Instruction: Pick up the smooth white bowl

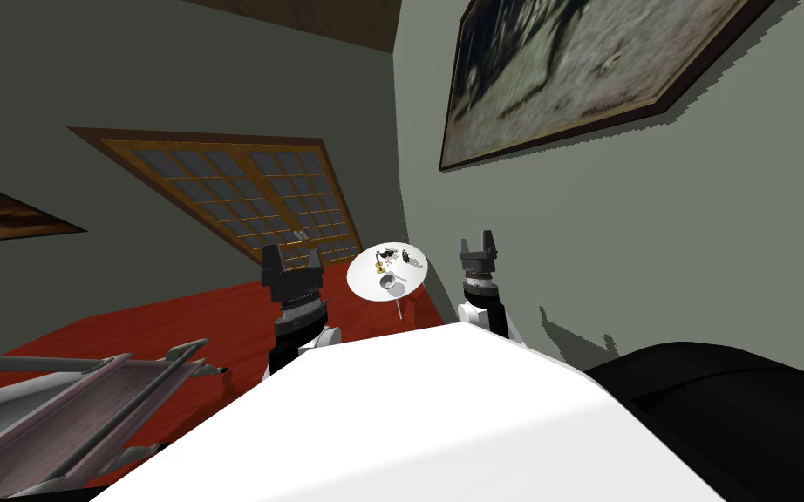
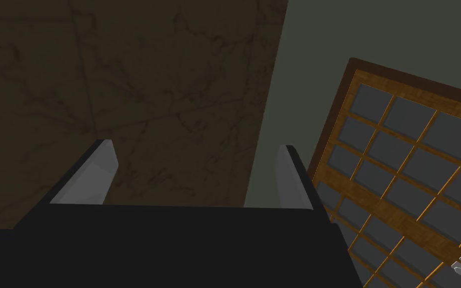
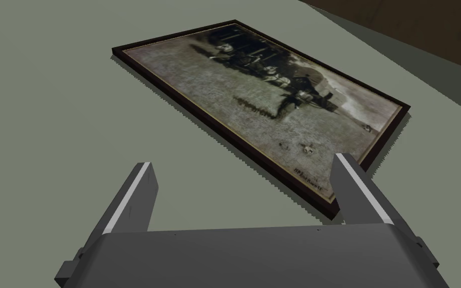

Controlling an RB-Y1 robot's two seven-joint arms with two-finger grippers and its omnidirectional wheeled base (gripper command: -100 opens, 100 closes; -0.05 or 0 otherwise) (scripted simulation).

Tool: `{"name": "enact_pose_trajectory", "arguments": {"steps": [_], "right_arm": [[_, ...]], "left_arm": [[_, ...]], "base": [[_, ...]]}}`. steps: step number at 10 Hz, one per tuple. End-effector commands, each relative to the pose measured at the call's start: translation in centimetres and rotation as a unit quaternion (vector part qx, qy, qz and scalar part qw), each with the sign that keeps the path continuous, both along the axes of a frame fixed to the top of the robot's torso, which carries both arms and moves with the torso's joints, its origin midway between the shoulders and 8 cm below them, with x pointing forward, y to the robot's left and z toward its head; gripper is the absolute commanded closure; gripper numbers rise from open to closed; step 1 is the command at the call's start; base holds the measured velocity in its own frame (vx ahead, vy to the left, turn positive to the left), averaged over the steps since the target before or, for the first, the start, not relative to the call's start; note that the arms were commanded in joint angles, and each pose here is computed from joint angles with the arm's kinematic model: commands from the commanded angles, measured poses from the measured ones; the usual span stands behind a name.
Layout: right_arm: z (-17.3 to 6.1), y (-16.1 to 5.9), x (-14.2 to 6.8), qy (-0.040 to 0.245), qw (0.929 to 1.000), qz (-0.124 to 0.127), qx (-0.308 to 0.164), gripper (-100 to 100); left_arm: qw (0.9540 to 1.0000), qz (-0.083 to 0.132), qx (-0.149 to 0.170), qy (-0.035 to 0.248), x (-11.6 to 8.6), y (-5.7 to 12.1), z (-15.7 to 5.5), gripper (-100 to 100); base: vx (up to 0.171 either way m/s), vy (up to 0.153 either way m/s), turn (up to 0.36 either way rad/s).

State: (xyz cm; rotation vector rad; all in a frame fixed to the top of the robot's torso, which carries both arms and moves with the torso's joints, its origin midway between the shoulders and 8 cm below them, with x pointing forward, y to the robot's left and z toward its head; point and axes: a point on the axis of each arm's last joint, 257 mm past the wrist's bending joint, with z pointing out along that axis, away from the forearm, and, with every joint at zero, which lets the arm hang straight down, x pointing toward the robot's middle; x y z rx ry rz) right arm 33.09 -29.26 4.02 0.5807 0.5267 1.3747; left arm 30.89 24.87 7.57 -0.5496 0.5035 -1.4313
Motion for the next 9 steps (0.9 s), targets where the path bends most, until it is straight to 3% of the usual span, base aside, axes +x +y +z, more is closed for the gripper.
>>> {"name": "enact_pose_trajectory", "arguments": {"steps": [1,4,7,8,9], "right_arm": [[0.0,0.0,0.0,0.0,1.0,0.0,0.0,0],[0.0,0.0,0.0,0.0,1.0,0.0,0.0,0],[0.0,0.0,0.0,0.0,1.0,0.0,0.0,0],[0.0,0.0,0.0,0.0,1.0,0.0,0.0,0],[0.0,0.0,0.0,0.0,1.0,0.0,0.0,0]], "left_arm": [[0.9997,-0.007,0.013,0.019,1.1,-0.3,-1.1,-100],[0.9975,-0.013,0.033,0.061,3.6,-0.3,-3.6,-100],[0.9916,-0.011,0.05,0.119,7.1,0.2,-7.3,-100],[0.9914,-0.011,0.05,0.12,7.1,0.3,-7.3,-100],[0.9882,-0.009,0.055,0.143,8.4,0.6,-8.8,-100]], "base": [[-0.004,-0.021,0.002],[-0.005,-0.041,0.004],[-0.006,-0.054,0.005],[-0.001,-0.041,0.003],[-0.007,-0.044,0.003]]}}
